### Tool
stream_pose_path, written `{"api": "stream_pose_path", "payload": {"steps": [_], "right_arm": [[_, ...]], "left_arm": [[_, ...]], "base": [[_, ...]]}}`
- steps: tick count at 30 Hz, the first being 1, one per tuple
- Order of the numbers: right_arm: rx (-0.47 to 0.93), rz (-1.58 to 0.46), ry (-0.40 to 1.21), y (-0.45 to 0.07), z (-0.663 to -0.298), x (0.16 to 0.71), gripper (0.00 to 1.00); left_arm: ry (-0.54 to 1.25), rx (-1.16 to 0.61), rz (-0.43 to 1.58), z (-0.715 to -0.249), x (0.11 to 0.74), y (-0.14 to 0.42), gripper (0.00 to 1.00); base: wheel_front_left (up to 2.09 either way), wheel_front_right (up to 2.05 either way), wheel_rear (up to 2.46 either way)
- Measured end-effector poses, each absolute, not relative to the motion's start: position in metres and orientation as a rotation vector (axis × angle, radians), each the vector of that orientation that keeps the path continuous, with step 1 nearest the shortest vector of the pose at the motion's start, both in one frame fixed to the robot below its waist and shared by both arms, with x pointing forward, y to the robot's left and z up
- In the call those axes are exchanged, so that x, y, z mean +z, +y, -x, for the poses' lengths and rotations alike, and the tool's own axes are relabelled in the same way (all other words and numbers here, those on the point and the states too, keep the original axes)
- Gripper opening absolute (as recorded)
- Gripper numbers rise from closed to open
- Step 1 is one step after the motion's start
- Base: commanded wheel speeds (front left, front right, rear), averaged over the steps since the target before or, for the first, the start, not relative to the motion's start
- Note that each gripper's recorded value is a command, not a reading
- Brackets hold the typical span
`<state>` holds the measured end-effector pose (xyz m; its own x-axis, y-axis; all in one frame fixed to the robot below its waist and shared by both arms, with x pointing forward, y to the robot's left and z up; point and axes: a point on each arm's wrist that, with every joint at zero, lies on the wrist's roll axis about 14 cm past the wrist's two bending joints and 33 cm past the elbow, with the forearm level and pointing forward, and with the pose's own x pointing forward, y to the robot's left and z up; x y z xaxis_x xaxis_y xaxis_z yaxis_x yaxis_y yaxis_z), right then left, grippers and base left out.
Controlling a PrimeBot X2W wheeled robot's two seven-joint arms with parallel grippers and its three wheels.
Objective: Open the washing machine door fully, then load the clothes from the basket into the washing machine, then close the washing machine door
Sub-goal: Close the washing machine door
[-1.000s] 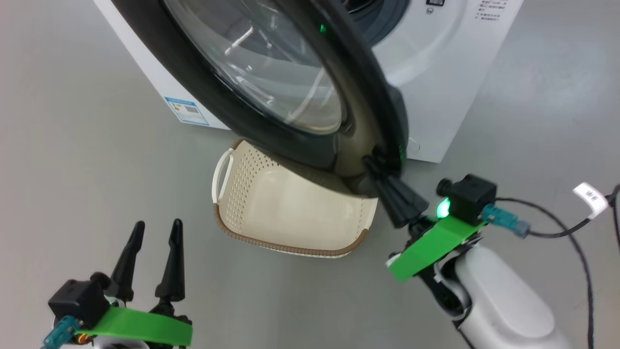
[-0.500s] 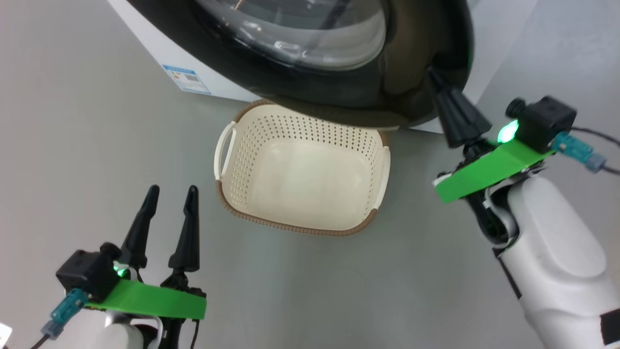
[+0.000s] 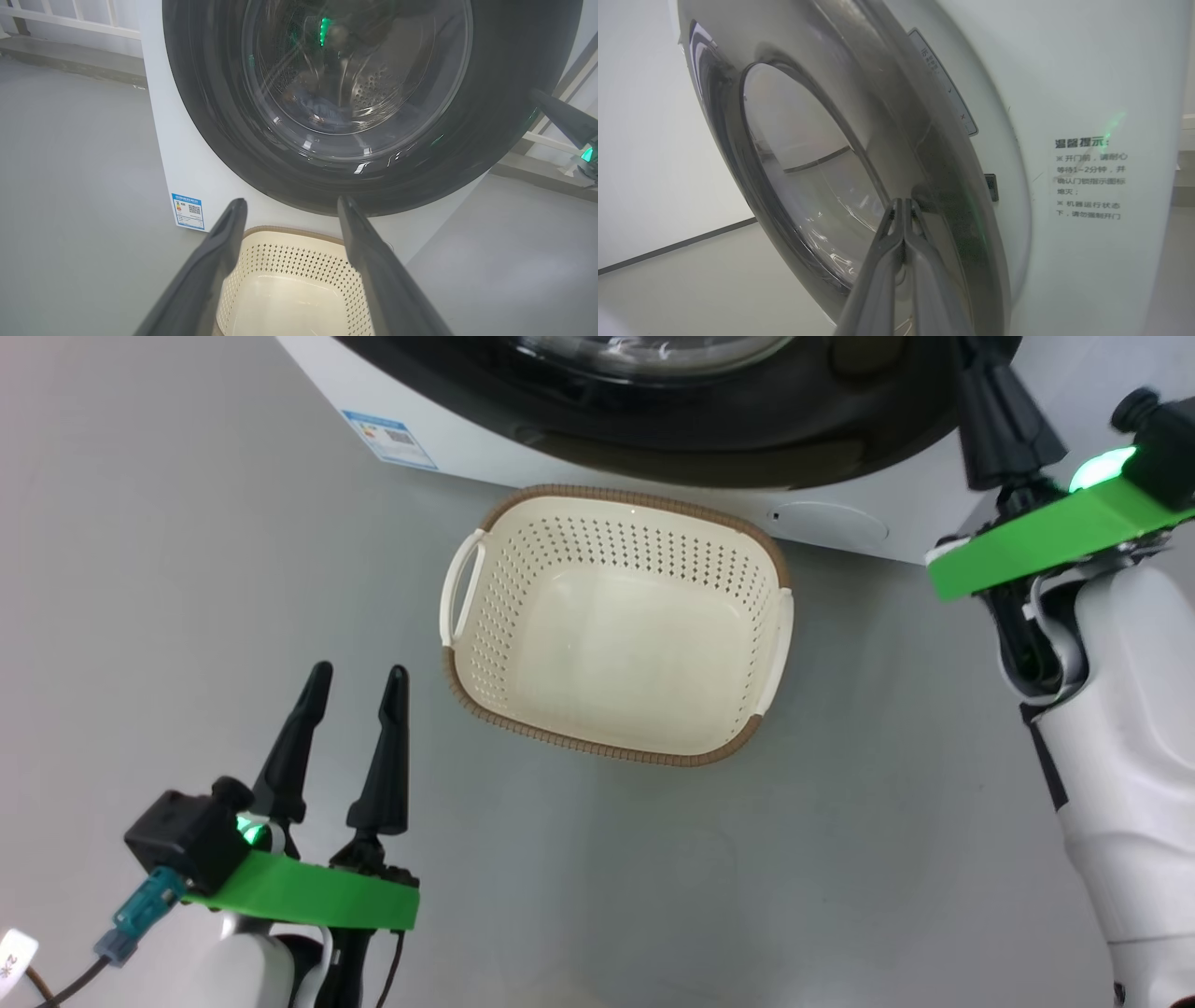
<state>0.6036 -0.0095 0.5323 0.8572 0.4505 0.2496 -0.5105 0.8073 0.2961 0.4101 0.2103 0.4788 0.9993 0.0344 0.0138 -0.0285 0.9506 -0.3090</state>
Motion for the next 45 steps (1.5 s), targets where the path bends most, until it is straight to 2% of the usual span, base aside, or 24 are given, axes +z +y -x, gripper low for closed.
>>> {"api": "stream_pose_path", "payload": {"steps": [5, 14, 29, 39, 40, 41, 43, 44, 45], "right_arm": [[0.488, -0.365, -0.201, -0.013, -0.621, 0.538, 0.00], [0.438, -0.394, -0.223, -0.020, -0.631, 0.542, 0.00], [0.439, -0.387, -0.219, -0.017, -0.632, 0.541, 0.00], [0.477, -0.352, -0.204, -0.011, -0.619, 0.541, 0.00], [0.485, -0.343, -0.195, -0.009, -0.615, 0.538, 0.03], [0.490, -0.338, -0.184, -0.009, -0.612, 0.535, 0.26], [0.501, -0.329, -0.163, -0.007, -0.604, 0.528, 0.58], [0.504, -0.323, -0.154, -0.007, -0.600, 0.526, 0.99], [0.508, -0.317, -0.145, -0.007, -0.596, 0.523, 1.00]], "left_arm": [[-0.025, 0.035, 0.307, -0.415, 0.480, 0.212, 1.00], [-0.017, 0.041, 0.310, -0.415, 0.477, 0.213, 1.00], [-0.025, 0.021, 0.313, -0.422, 0.479, 0.208, 1.00], [-0.031, 0.008, 0.320, -0.424, 0.481, 0.205, 1.00], [-0.032, 0.008, 0.319, -0.424, 0.481, 0.205, 1.00], [-0.033, 0.007, 0.318, -0.423, 0.482, 0.205, 1.00], [-0.034, 0.006, 0.314, -0.423, 0.483, 0.206, 1.00], [-0.034, 0.006, 0.310, -0.422, 0.483, 0.207, 1.00], [-0.034, 0.006, 0.308, -0.422, 0.484, 0.208, 1.00]], "base": [[0.00, 0.00, 0.00], [0.00, 0.00, 0.00], [0.00, 0.00, 0.00], [0.00, 0.00, 0.00], [0.00, 0.00, 0.00], [0.00, 0.00, 0.00], [0.00, 0.00, 0.00], [0.00, 0.00, 0.00], [0.00, 0.00, 0.00]]}}
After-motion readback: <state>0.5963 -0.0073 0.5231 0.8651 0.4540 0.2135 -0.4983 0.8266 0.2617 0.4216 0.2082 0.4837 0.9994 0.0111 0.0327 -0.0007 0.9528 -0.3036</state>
